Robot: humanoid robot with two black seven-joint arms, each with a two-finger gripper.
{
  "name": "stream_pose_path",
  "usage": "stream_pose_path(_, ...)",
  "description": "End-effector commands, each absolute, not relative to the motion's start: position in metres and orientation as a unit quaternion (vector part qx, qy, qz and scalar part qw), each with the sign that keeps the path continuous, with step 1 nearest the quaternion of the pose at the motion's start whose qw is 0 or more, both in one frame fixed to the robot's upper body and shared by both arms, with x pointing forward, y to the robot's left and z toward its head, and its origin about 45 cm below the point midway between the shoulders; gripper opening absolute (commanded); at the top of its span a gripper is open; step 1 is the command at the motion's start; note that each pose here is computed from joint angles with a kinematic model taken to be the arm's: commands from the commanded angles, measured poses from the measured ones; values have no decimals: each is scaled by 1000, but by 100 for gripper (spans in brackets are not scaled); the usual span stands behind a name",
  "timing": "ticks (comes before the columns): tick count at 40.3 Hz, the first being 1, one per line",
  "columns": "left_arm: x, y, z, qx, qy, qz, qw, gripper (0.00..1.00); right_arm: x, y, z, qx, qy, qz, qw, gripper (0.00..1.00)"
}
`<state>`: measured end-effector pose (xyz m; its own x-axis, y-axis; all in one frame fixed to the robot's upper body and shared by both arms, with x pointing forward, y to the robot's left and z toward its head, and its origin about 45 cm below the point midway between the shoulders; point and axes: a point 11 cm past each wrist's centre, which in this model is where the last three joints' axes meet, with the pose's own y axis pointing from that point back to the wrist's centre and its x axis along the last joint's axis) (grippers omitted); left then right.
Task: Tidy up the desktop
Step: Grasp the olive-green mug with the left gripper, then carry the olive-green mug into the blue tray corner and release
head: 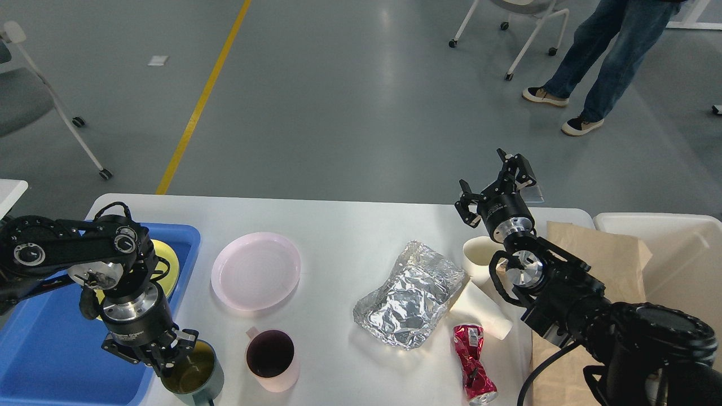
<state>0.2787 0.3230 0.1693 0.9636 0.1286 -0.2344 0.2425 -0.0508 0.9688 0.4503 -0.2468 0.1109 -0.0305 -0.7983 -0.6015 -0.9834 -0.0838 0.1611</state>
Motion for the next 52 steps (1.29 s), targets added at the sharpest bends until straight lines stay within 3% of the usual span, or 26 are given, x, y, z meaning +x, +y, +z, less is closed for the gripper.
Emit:
stream_pose_path(1,284,333,186,723,123,-21,679,0,450,-246,111,-678,657,288,161,100)
stream_pose_path(30,263,411,224,690,172,93,697,0,450,-247,111,-677,657,288,161,100)
stream_pose_path(52,245,463,220,694,211,164,668,0,450,-247,111,-677,657,288,161,100)
